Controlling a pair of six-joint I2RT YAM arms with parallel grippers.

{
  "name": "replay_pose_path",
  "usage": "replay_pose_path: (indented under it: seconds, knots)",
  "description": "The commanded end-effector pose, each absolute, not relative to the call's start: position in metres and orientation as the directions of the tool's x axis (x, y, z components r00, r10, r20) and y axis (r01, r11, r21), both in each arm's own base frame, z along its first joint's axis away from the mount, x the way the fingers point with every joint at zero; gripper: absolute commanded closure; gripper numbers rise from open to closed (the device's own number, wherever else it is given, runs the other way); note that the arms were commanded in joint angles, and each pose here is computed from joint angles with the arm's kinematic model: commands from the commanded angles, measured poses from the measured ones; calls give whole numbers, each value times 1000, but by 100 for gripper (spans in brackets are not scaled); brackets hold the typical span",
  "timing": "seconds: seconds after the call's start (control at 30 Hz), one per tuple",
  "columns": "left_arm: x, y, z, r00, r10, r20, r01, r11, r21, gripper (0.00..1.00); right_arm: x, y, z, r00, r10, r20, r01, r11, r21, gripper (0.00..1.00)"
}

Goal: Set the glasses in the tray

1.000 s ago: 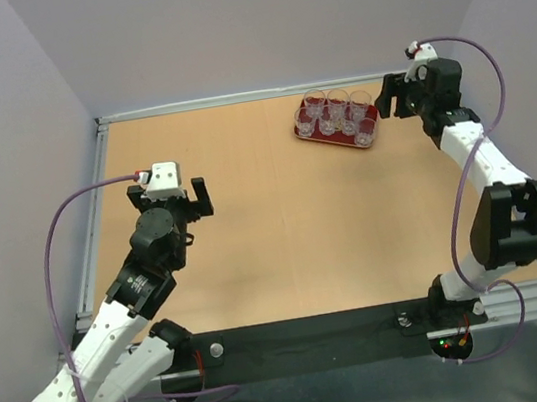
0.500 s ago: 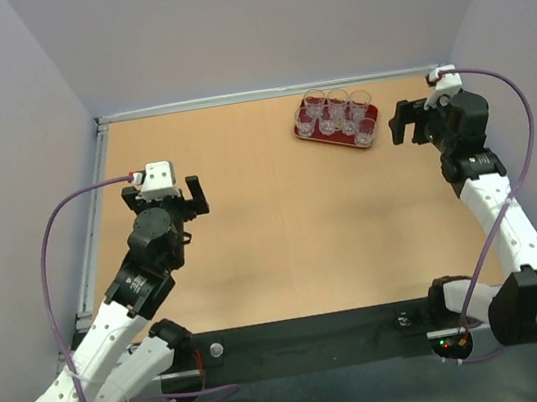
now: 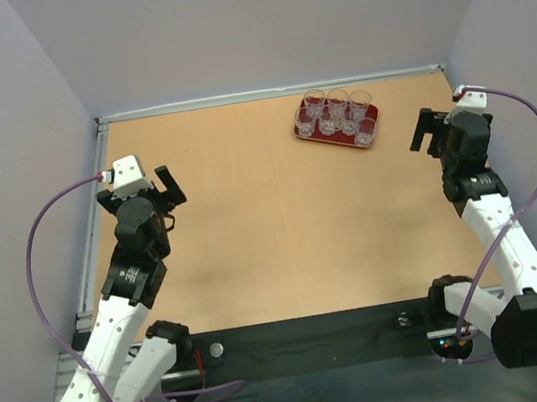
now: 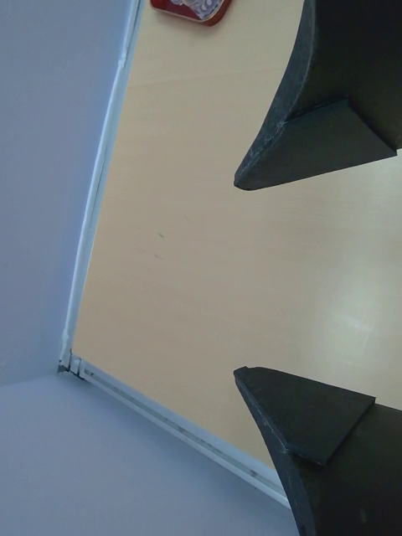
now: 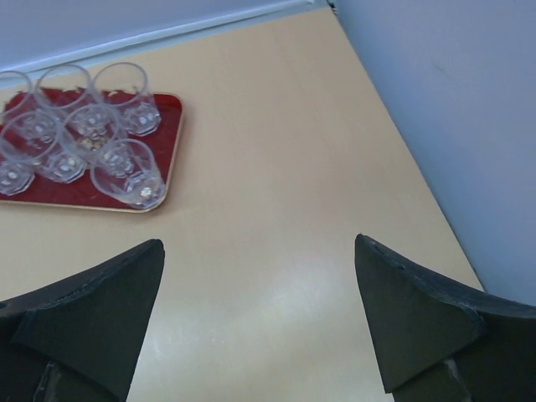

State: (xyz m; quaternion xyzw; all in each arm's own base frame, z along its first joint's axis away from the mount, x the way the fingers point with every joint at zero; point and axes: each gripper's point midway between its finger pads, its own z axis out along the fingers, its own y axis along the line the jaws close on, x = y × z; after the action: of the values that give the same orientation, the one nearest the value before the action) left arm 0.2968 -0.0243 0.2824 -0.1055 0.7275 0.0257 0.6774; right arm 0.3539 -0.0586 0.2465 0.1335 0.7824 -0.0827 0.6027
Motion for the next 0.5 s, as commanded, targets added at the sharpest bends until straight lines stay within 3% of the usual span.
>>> replay_pose_path:
  seconds: [0.0, 0.47]
  knots:
    - [303, -21, 292, -16, -153, -988, -190, 971, -147, 1, 338, -84, 256, -168, 120, -978, 445, 895, 34, 0]
    - [304, -19, 287, -29, -128, -991, -193, 974, -120, 1, 325, -90, 242, -172, 138, -975, 491, 871, 37, 0]
